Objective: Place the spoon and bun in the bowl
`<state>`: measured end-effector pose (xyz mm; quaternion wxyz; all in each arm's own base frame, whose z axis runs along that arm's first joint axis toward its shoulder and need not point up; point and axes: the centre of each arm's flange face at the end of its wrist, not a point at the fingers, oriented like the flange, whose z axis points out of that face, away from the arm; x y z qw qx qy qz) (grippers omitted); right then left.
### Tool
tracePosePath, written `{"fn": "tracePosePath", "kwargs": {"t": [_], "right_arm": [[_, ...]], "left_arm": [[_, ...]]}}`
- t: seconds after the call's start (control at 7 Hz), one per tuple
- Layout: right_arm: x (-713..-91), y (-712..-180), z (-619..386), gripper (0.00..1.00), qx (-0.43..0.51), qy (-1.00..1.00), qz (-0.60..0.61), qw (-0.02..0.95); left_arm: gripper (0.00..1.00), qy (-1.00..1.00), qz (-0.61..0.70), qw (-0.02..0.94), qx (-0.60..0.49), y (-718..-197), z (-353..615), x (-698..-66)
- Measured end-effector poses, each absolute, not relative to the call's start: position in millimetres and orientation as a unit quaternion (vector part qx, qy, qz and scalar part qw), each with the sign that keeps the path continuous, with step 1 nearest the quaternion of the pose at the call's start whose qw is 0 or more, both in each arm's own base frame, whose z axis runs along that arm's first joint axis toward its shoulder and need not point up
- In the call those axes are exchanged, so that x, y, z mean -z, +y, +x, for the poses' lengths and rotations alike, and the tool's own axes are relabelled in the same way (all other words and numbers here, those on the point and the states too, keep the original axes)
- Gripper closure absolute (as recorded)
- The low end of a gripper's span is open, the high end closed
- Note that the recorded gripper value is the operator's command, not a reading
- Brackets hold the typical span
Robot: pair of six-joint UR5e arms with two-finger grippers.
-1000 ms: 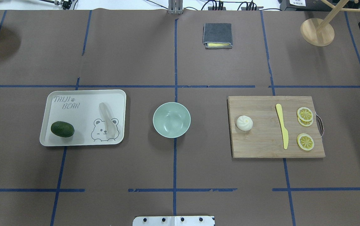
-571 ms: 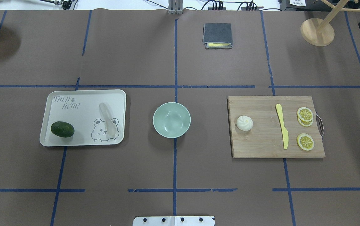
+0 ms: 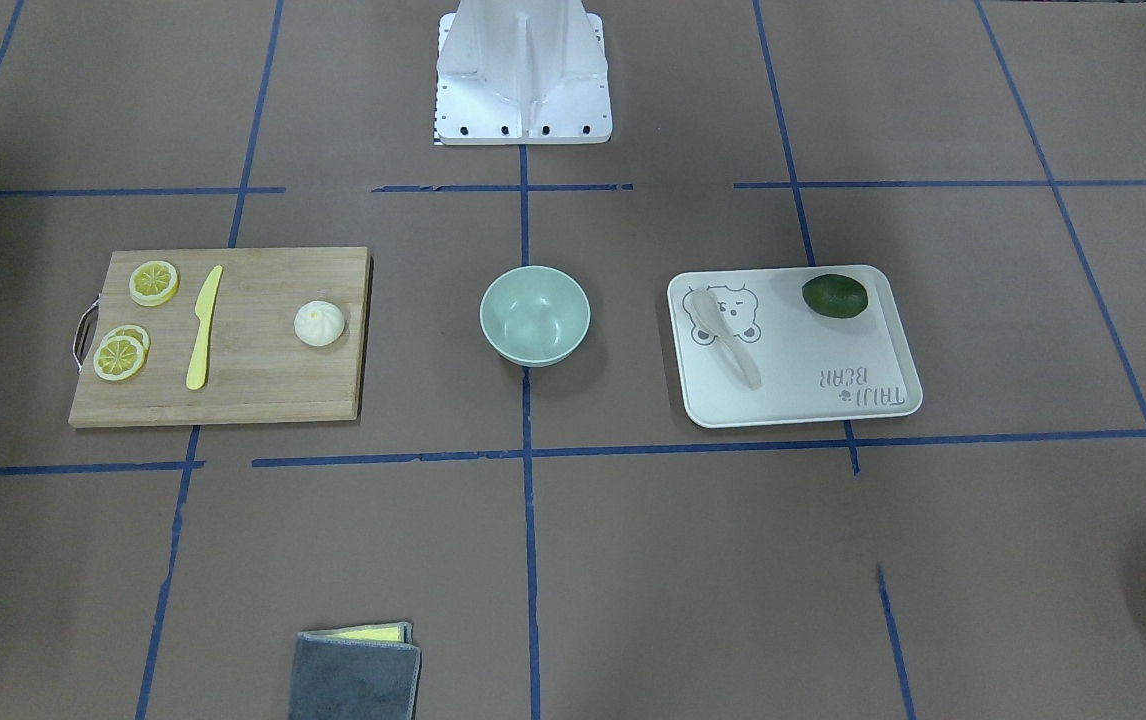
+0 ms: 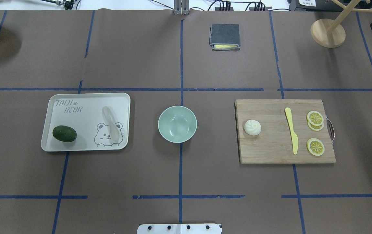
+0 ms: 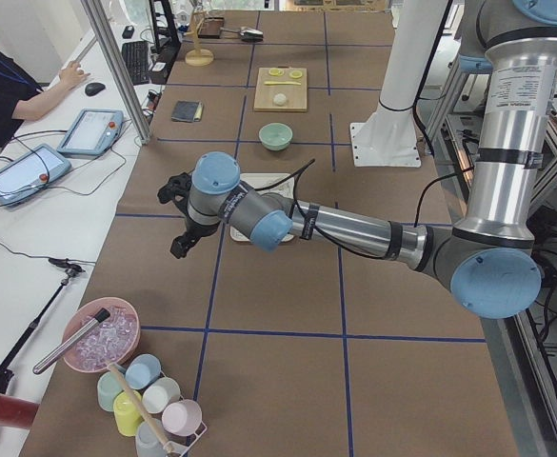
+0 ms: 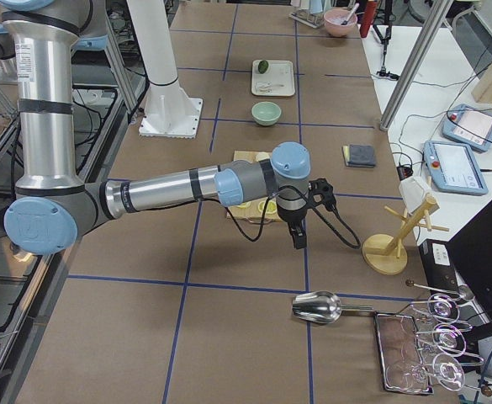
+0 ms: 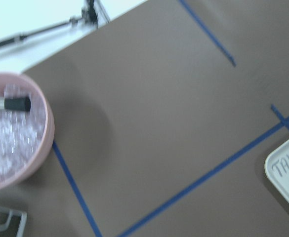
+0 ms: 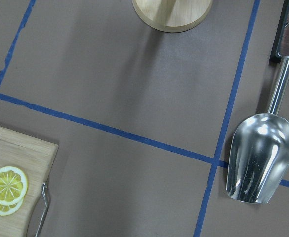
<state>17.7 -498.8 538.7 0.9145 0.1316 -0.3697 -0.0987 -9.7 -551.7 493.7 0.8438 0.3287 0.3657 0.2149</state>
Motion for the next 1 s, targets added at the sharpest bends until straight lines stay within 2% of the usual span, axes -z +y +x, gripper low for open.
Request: {"fn": "tracePosePath", "kwargs": {"t": [0.43, 0.71, 1.0], "right_arm": [[-549.6, -488.6, 19.3, 0.00, 0.103, -0.369, 0.145, 0.912], [-559.2, -479.9, 20.1, 0.00, 0.101, -0.370, 0.146, 0.912], [-561.7, -478.2, 20.3, 0.00, 0.100, -0.370, 0.146, 0.912]], "left_arm": [[0.00, 0.425, 0.331, 0.827, -0.159, -567.3, 66.8, -429.2], [0.00, 0.422, 0.329, 0.837, -0.110, -545.6, 160.5, -384.0], [0.00, 0.442, 0.274, 0.853, -0.042, -517.5, 239.6, -376.2]]}}
